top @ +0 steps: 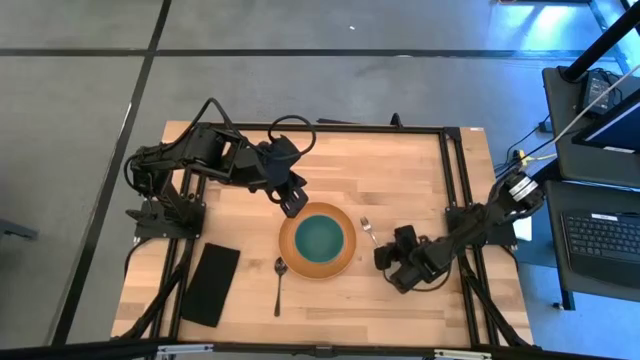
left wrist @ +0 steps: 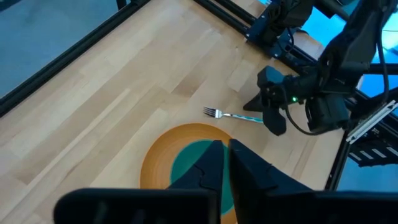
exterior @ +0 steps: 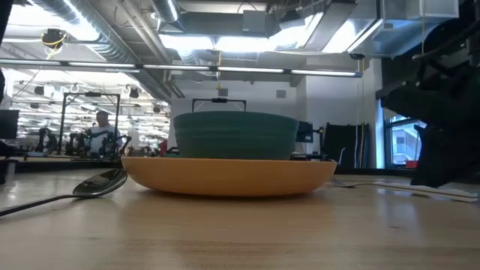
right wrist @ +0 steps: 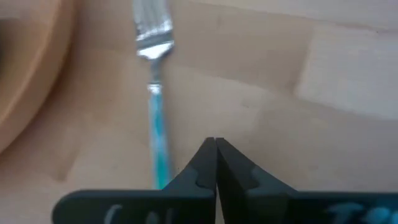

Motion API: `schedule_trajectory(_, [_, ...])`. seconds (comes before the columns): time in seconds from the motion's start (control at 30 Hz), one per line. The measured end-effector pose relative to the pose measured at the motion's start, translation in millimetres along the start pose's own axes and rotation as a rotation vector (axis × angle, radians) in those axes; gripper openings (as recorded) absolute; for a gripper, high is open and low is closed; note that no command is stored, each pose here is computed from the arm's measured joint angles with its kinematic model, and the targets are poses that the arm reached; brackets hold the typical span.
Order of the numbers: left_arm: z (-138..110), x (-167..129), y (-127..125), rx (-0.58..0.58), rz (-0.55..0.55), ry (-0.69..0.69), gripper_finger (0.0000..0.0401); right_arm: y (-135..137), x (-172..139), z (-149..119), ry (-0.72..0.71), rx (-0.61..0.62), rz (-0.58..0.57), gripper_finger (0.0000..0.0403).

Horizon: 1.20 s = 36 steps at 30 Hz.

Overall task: Set table place
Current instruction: Put the blue fork to the right of the orange plate, then put the black spoon into the blue bowl

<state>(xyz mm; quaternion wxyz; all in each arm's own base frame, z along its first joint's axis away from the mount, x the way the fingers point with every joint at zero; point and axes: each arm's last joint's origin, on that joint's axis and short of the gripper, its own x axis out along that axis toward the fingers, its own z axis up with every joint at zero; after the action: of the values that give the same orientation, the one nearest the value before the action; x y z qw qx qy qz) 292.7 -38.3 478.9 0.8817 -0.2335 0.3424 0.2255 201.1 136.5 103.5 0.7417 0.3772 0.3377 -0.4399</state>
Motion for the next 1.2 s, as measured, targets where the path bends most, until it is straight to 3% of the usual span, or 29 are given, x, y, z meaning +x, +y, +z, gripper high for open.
schedule_trajectory(0.4, [0.0,0.0,0.0,0.0,0.0,0.0,0.0002,32.3,2.3,-19.5,0.008,0.024,0.073,0.0002])
schedule_trajectory(0.9, [0.0,0.0,0.0,0.0,0.0,0.0,0.003,44.4,5.2,-12.2,0.017,0.041,0.107,0.0001])
schedule_trajectory(1.07, [1.4,0.4,0.8,-0.005,0.005,-0.01,0.0038,38.3,-9.6,-0.6,0.044,0.018,0.068,0.0009])
schedule_trajectory(1.2, [6.6,2.4,4.6,-0.025,0.015,-0.032,0.0044,34.9,-36.2,19.5,0.036,0.029,0.1,0.0015])
